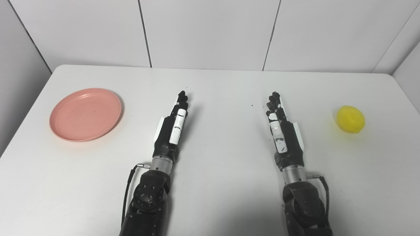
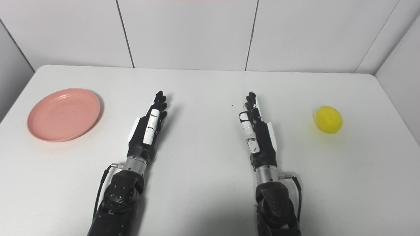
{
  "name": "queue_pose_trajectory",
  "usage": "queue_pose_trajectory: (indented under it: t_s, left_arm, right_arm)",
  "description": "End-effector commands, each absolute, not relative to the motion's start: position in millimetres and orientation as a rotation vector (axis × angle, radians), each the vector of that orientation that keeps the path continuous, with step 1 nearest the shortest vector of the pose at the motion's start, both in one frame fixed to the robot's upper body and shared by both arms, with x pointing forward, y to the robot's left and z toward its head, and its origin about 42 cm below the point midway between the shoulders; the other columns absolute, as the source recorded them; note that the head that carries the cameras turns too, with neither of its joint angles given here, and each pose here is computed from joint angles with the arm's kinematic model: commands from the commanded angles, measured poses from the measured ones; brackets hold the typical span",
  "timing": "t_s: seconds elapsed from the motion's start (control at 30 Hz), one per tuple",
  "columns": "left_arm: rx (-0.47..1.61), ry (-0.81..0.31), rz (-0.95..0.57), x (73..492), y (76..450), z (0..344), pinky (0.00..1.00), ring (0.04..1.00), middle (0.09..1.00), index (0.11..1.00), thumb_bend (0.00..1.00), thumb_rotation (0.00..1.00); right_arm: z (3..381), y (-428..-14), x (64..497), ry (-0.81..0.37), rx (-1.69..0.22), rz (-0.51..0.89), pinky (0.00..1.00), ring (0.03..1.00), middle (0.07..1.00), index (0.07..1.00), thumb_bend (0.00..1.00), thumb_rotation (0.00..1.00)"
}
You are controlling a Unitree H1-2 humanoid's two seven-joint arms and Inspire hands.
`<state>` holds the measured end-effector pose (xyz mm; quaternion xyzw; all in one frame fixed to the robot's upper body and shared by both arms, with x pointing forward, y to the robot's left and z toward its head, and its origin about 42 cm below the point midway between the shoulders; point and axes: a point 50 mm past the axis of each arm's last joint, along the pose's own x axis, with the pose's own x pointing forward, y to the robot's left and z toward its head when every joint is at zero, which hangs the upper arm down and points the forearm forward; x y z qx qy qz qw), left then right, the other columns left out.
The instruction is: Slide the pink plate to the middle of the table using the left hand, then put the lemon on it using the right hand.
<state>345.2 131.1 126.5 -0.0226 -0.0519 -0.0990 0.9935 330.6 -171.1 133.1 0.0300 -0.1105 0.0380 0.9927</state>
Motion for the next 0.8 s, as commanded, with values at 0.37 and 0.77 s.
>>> queue_pose_trajectory:
  t_s: [0.37,0.77]
  left_arm:
    - [-0.053,-0.164,-0.207,350.0,125.7,139.2,0.98,1.0,1.0,1.0,0.58,1.0]
    - [-0.055,-0.165,-0.211,350.3,126.3,138.1,0.98,1.0,1.0,1.0,0.58,1.0]
  right_arm:
    - [138.2,-166.7,332.7,-0.285,0.054,0.106,1.0,1.0,1.0,1.0,0.79,0.94]
    - [138.7,-166.6,332.9,-0.283,0.048,0.117,1.0,1.0,1.0,1.0,0.8,0.94]
